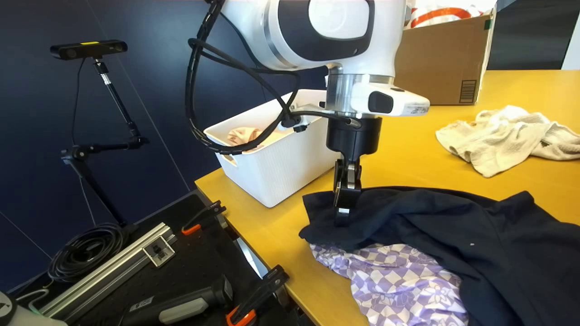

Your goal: Put the black shirt and the purple dress into the laundry basket

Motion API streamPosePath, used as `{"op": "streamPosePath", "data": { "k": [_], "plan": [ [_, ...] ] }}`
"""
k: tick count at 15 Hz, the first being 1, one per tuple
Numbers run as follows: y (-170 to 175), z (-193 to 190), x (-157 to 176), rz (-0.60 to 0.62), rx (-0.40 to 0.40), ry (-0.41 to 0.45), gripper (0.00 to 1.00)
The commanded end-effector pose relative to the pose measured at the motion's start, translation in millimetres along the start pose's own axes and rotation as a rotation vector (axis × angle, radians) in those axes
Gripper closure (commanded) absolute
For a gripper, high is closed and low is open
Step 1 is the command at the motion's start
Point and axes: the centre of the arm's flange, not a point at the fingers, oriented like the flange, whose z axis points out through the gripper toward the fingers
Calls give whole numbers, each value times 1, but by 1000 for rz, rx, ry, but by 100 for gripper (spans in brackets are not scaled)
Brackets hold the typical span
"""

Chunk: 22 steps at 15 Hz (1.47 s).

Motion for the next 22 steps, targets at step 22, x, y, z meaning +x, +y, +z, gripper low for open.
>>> {"op": "streamPosePath", "data": {
  "k": [22],
  "plan": [
    [-75,-368,-80,-103,24,455,99]
  ]
}}
